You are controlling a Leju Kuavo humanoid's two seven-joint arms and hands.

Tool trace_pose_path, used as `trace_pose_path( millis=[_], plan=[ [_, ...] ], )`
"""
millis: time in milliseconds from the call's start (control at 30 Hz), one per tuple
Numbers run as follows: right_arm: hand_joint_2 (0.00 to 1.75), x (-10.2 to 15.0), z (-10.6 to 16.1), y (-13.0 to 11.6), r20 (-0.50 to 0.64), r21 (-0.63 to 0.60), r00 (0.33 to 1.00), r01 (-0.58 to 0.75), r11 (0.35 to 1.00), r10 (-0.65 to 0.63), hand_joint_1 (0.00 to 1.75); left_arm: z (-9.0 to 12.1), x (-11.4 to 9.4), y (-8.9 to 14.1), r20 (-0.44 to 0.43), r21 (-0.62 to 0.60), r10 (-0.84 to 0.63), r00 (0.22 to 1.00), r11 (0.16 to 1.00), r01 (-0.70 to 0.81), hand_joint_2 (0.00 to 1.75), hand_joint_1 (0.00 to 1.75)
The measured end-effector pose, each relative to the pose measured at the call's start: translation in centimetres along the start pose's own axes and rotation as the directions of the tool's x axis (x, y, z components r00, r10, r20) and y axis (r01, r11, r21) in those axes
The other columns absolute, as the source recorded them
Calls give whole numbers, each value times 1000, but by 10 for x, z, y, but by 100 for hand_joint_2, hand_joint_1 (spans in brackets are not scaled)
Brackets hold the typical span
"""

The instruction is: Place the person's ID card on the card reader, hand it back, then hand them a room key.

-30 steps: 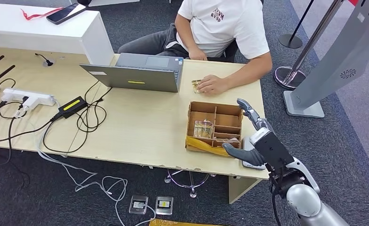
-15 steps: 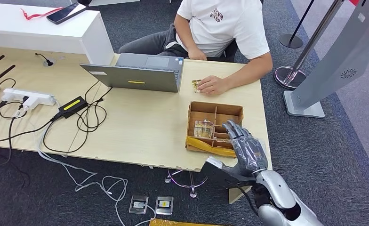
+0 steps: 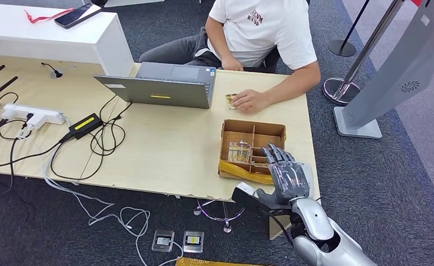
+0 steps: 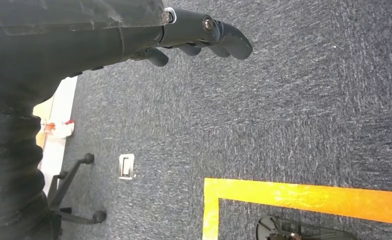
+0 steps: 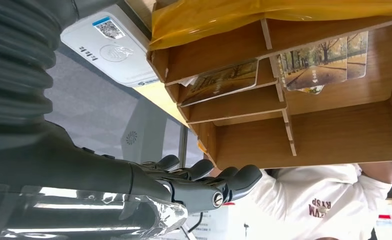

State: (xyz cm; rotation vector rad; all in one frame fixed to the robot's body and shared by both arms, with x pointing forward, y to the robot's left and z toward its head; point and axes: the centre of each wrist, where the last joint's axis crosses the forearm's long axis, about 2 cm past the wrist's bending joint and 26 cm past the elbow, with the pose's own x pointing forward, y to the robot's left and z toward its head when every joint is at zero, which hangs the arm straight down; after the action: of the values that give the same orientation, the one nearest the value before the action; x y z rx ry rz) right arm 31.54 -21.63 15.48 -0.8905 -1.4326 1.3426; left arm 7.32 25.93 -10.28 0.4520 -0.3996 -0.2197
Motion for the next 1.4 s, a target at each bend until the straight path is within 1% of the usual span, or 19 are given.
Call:
trace_pose_path(
  millis=[367, 600, 1400],
  plan=[
    [175, 3, -12, 7, -8, -12, 1000, 0, 1000, 0, 0, 0, -1, 0, -5, 2, 3, 1000, 1000, -3, 175, 0],
    [175, 1, -18, 9, -24, -55, 1000, 3, 998, -5, 0, 1, -1, -1, -10, 7, 6, 1000, 1000, -6, 175, 0],
    [175, -14, -21, 20, -93, -39, 995, -24, 999, 21, 0, 2, -1, -2, -2, 3, -3, 1000, 1000, 3, 175, 0]
  ],
)
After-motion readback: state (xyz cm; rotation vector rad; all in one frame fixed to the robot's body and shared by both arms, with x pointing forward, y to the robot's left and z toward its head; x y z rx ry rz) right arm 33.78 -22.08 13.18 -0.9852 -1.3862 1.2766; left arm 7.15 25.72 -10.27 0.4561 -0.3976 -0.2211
